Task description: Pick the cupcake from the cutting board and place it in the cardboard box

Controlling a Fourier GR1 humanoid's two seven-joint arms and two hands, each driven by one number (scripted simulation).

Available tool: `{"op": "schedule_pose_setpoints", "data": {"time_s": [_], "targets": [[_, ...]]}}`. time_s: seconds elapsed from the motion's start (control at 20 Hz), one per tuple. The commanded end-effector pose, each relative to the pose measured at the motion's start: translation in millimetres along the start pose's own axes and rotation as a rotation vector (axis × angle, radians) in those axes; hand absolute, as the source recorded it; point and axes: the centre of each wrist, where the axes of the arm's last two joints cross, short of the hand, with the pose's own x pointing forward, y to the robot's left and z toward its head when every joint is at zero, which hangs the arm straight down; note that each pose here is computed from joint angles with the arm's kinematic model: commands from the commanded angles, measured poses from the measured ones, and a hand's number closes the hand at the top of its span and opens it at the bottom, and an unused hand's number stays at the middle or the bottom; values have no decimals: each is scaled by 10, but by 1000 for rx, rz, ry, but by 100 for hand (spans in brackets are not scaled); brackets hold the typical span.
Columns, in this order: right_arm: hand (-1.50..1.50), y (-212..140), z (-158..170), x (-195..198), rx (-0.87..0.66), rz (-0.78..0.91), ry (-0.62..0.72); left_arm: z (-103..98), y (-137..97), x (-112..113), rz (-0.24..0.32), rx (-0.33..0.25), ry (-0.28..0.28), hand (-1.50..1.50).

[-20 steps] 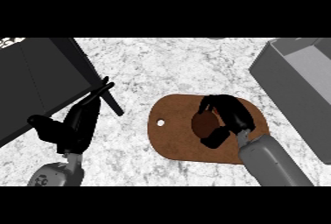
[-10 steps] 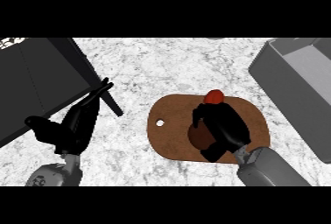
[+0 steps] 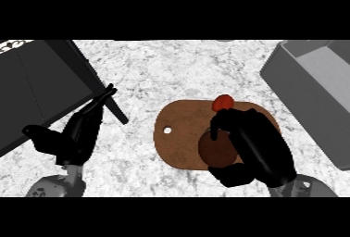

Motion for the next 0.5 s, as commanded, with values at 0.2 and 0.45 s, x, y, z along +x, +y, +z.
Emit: {"op": "schedule_pose_setpoints", "data": {"time_s": [0.2, 0.45], "targets": [[150, -827, -3, -215, -336, -76, 229, -61, 273, 64, -10, 149, 0, 0], [150, -1104, -76, -381, -397, -85, 341, 35, 336, -66, -30, 143, 9, 0]]}}
